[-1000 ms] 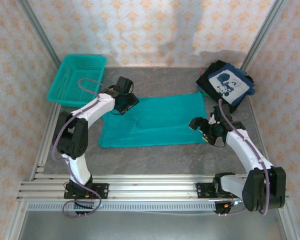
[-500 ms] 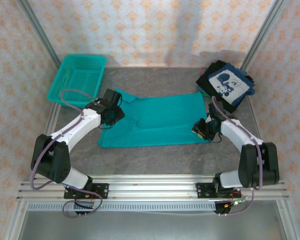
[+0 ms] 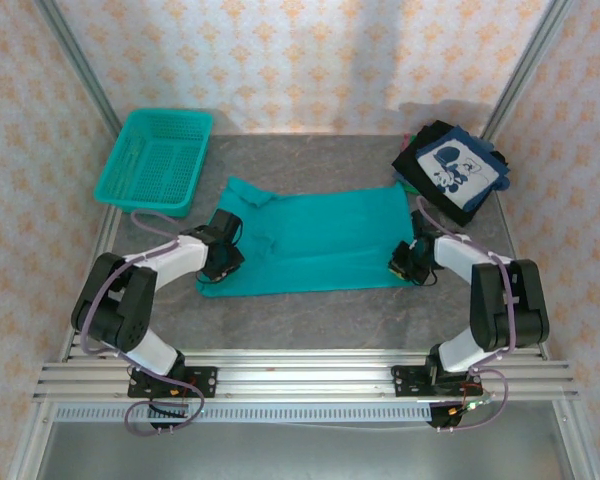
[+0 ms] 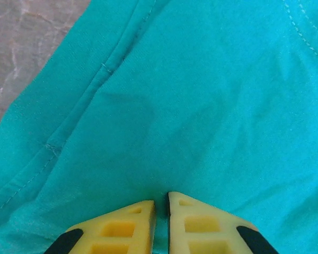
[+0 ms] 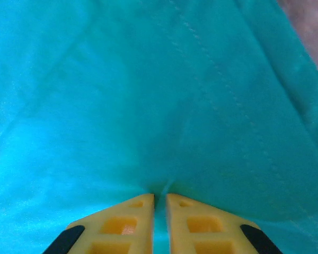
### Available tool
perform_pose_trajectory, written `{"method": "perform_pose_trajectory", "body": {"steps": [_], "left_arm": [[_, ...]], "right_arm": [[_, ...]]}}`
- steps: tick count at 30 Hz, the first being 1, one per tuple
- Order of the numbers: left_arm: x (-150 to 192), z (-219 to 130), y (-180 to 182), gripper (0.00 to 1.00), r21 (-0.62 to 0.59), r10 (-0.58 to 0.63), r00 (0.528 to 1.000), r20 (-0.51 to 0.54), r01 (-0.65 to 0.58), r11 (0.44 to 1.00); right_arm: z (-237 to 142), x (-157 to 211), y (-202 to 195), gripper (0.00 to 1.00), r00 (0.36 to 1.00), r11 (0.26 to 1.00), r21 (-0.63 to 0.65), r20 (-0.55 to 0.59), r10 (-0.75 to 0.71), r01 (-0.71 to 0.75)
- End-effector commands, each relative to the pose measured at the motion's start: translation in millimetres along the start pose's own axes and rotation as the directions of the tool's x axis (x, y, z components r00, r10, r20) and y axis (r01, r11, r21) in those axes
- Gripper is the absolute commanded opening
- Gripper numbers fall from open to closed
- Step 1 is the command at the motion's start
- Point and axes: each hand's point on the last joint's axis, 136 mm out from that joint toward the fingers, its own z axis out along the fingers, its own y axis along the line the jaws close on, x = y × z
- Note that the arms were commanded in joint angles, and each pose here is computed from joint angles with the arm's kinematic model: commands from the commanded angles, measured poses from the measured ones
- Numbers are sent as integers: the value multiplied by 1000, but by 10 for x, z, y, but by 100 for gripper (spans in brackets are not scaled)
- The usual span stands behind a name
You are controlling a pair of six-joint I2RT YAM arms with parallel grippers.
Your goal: Fold and stack the t-shirts
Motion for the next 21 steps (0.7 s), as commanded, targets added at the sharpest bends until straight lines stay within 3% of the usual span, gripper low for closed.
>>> {"method": "perform_pose_trajectory", "body": {"steps": [1,7,13,15,18,21], "left_arm": [[232,83,446,13,-121,-29,998,-50,22,992],[460,7,584,14,-94,-32,996,-81,24,995],[454,-409,461,18,-8,-24,998,-55,24,1000],[298,-685,307,28,44,-25,1000,-6,25,999],[3,-1048,7,53,111,-5,998,64,-2,994],[-324,-1205,-325,63,157,1,998,69,-12,987]], "right_arm": [[6,183,-303,13,999,994,102,-7,43,-42],[-46,473,-521,13,995,987,132,-41,94,-88],[-256,544,-471,16,995,992,74,-9,101,-100],[-393,462,-350,22,996,996,37,23,85,-85],[-648,321,-59,35,997,998,-53,62,45,-42],[-885,184,199,54,995,993,-118,102,-10,23]]}}
